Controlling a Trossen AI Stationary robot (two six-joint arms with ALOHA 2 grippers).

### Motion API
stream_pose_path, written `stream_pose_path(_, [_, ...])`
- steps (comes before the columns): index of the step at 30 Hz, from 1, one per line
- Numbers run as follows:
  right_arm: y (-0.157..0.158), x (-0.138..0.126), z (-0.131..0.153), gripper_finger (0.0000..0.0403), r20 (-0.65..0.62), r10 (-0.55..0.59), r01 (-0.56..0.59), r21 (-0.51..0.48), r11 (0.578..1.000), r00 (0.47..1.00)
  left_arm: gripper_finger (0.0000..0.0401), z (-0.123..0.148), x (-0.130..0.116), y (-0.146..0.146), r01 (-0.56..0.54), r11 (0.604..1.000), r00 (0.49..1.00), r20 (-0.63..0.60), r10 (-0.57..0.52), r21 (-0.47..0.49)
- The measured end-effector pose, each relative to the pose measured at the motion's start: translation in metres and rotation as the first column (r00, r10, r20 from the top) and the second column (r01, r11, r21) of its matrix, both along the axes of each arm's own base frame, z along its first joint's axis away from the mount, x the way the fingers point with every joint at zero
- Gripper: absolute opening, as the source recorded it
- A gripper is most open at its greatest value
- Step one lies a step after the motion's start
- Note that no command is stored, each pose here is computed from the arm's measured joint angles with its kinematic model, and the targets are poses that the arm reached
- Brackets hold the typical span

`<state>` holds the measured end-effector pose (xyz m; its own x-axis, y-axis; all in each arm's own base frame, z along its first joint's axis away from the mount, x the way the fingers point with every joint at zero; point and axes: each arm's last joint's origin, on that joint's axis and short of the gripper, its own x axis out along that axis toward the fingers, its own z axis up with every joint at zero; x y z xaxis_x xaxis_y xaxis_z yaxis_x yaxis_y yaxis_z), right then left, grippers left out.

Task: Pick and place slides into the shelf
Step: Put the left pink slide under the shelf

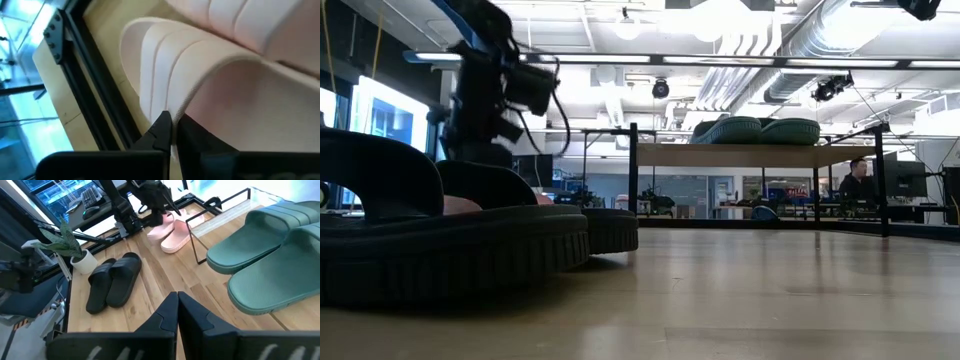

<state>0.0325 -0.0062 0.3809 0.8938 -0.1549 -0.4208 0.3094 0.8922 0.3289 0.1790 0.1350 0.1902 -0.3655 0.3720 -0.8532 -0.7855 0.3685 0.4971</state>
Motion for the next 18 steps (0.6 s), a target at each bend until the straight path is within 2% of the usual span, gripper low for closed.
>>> stream_pose_path(5, [0.000,0.000,0.000,0.0002,0.000,0.001,-0.001,-0.001,1.000,1.000,0.0002,0.030,-0.005,-0.019,-0.013,0.997,0.994,0.113,0.004,0.081])
stream_pose_path(9, [0.000,0.000,0.000,0.0002,0.000,0.000,0.000,-0.002,1.000,1.000,0.0002,0.066,-0.006,-0.033,-0.016,0.988,0.970,0.243,-0.022,0.153])
stream_pose_path(13, [0.000,0.000,0.000,0.0002,0.000,0.000,0.000,-0.002,1.000,1.000,0.0001,0.111,-0.006,-0.048,0.008,0.972,0.905,0.411,-0.106,0.234])
stream_pose_path(18, [0.000,0.000,0.000,0.0002,0.000,-0.001,0.001,-0.002,1.000,1.000,0.0001,0.170,-0.004,-0.067,0.038,0.932,0.784,0.568,-0.251,0.360])
